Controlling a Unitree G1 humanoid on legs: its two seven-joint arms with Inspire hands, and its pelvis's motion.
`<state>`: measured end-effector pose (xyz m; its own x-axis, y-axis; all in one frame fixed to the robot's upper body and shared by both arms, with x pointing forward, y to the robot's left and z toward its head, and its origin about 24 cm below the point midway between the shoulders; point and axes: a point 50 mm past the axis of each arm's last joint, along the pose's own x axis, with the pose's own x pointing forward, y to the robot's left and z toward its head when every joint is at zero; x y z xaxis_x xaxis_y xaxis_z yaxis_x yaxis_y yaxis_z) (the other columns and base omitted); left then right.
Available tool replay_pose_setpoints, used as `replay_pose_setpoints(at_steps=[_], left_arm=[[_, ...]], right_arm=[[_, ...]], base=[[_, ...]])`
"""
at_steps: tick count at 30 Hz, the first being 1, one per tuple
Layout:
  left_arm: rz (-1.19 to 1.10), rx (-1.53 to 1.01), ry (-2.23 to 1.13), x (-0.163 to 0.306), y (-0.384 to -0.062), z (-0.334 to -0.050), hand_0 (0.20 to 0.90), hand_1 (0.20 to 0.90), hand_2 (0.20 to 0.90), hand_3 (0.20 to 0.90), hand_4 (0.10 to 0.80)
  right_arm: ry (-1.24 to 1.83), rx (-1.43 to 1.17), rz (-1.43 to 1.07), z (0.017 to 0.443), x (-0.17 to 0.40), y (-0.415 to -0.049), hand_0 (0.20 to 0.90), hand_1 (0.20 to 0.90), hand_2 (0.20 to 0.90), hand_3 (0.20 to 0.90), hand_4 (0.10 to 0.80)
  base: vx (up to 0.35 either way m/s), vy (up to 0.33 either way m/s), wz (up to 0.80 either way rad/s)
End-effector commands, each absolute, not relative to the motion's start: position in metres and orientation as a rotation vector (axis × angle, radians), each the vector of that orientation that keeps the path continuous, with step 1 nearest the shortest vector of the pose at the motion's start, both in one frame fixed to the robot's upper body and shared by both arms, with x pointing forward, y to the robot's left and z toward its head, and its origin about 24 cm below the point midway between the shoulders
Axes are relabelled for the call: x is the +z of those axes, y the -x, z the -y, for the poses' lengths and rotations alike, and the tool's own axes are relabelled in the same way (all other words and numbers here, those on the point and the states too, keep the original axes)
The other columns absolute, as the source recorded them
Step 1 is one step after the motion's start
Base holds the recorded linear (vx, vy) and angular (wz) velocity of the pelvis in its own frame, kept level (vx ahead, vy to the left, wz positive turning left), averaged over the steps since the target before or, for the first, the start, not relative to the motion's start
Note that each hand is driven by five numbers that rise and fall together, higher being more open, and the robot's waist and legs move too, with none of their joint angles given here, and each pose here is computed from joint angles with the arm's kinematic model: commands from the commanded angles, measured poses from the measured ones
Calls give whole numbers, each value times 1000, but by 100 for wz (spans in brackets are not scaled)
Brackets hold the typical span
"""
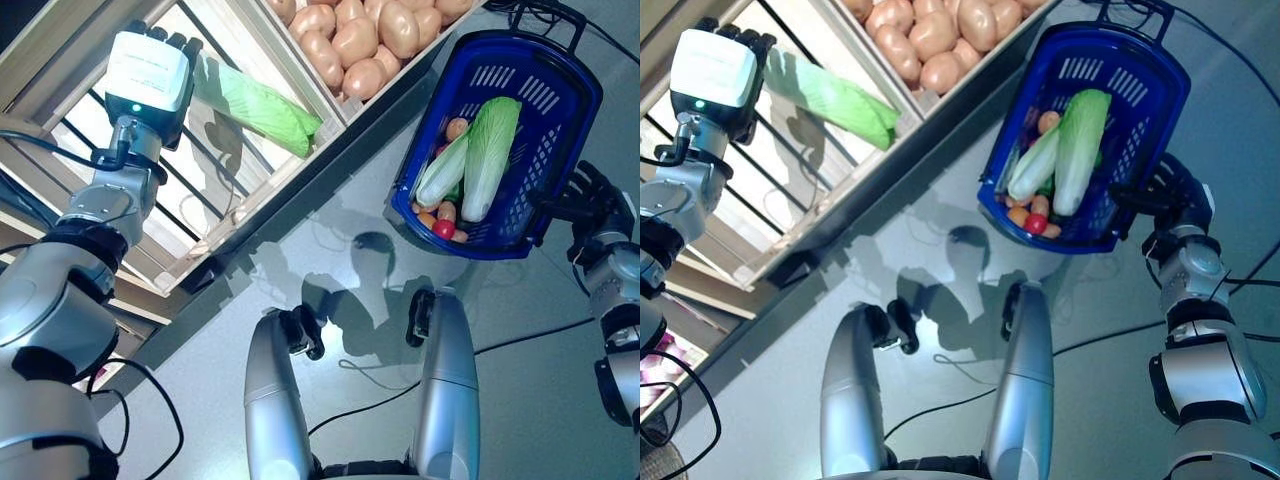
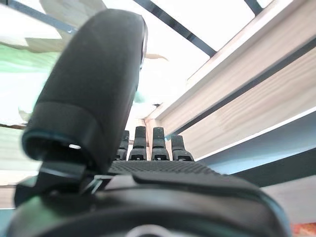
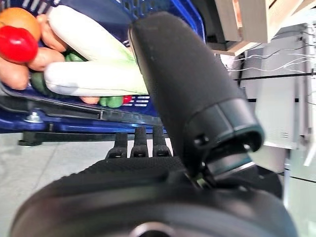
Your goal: Put vegetables into the basket
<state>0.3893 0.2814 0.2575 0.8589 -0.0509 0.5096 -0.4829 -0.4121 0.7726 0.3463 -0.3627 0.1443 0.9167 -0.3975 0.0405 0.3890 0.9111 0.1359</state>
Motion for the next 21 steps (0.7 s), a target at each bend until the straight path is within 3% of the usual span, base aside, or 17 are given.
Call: replay_pose_setpoints(at_steps=[1,11,21], left_arm=[[488,862,-1955,338,-372,-298,900,900,900,900,800],[599,893,-1975,351,-371,-290,900,900,900,900,800],[811,806,-1992,357,-376,-262,900,900,900,900,800]], right_arm=[[-106,-458,339,385,207,-338,900,900,900,900,800],[-109,-456,346,383,208,-338,900,900,900,900,800],[-132,-427,347,380,202,-339,900,900,900,900,800]], base=[[0,0,0],[-1,-1,0],[-4,-10,-1]])
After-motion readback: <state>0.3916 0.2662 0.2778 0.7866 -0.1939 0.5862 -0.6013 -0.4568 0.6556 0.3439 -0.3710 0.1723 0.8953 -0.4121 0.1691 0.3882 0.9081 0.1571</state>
